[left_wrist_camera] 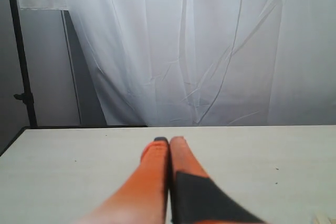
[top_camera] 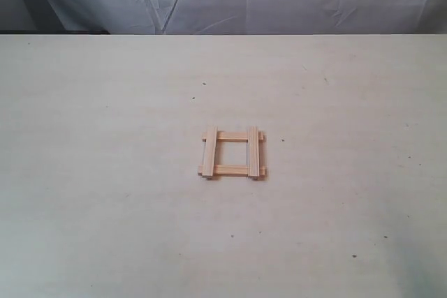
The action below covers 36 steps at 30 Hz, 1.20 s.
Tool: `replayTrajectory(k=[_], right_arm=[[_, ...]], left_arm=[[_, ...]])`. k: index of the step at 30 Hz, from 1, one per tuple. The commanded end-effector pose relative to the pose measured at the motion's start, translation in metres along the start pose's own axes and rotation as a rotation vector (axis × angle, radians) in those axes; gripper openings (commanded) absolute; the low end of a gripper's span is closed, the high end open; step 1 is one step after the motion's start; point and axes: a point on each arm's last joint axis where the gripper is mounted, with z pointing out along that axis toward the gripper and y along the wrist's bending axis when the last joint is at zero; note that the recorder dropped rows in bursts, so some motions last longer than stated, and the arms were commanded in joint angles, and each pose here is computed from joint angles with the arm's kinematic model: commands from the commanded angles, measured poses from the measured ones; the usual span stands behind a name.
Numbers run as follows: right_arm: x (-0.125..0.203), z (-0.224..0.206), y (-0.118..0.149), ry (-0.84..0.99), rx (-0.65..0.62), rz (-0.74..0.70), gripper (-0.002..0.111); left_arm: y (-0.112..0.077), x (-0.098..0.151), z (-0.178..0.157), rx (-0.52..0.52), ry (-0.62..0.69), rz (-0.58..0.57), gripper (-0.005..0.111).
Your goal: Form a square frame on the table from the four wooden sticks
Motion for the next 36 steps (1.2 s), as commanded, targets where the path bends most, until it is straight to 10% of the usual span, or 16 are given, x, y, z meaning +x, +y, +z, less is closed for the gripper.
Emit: replayTrajectory(k=[1,15,30,36], right_arm=[[-0.001,0.000,0.000,-0.018,0.006,-0.011,0.000],[-0.001,0.000,0.000,-0.018,0.006,-0.011,0.000],[-0.001,0.000,0.000,-0.014,0.006,-0.011,0.000],[-0.001,0.000,0.000,-0.013,0.004,-0.005,0.000]], left_arm=[[0.000,0.001,-0.001,-0.005,-0.007,-0.004,0.000],[0.000,0.005,-0.003,-0.006,-0.027,0.001,0.000],[-0.008,0.133,0.043,0.059,0.088,-0.128,0.000],[-0.008,0.146,0.039,0.051,0.192,-0.110,0.000]])
